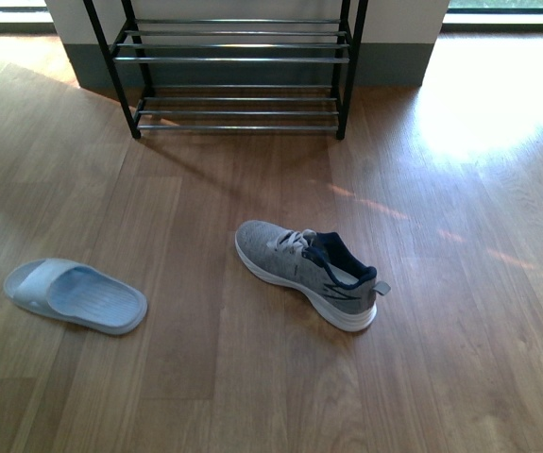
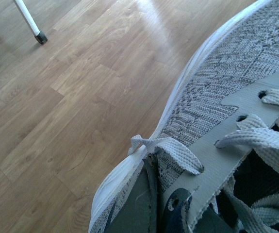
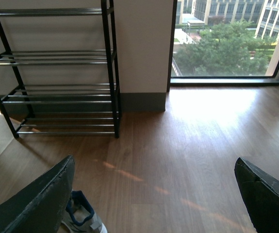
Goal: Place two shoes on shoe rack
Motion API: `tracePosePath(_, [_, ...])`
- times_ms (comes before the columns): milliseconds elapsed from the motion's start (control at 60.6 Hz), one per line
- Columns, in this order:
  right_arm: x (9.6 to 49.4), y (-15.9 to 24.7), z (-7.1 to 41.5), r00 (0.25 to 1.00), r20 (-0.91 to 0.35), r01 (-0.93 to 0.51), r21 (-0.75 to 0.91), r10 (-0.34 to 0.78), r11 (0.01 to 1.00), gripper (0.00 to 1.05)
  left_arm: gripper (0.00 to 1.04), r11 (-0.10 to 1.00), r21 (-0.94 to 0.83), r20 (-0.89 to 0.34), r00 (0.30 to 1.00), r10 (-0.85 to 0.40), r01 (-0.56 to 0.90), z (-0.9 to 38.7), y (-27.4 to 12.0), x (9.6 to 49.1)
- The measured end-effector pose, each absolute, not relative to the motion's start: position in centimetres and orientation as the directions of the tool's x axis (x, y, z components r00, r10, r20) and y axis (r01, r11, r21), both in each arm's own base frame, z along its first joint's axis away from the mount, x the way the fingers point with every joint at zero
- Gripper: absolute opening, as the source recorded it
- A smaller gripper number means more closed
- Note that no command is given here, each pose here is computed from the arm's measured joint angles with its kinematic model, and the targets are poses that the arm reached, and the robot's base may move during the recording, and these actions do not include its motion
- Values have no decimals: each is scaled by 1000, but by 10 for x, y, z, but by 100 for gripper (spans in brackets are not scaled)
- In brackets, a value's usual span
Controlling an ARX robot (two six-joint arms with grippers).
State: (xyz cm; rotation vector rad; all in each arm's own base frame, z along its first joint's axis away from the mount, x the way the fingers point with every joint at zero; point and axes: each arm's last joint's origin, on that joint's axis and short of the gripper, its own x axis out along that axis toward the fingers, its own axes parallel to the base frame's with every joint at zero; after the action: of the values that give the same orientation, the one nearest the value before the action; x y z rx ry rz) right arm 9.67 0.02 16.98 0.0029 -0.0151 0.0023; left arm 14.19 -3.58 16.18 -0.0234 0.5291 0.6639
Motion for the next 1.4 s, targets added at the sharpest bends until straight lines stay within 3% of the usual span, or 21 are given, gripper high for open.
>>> tracePosePath(825, [97,0,170,1000,14,0,3,0,1000,96,1,796,142,-480,662,576,-589,162,-36,142])
tracePosePath(841, [97,0,170,1000,14,-7,5,7,1000,96,1,796,142,-480,662,576,-589,162,-36,142])
tracePosePath(957, [107,4,176,928,44,-372,65,370,926,96,1,793,145,-476,661,580,-591,162,-36,142])
tracePosePath(1023, [117,9,177,888,27,-459,64,458,886,96,1,795,144,-478,661,578,-590,162,-36,142])
tracePosePath(1155, [153,22,185,861,-24,-508,22,508,861,96,1,794,144,-478,662,578,-590,162,-36,142])
tracePosePath(1303, [223,62,149,777,-310,-557,64,547,828,96,1,795,144,-478,661,578,-590,162,-36,142])
tracePosePath(1402, [245,88,123,724,-410,-586,59,555,808,96,1,794,144,-478,661,578,-590,162,-36,142])
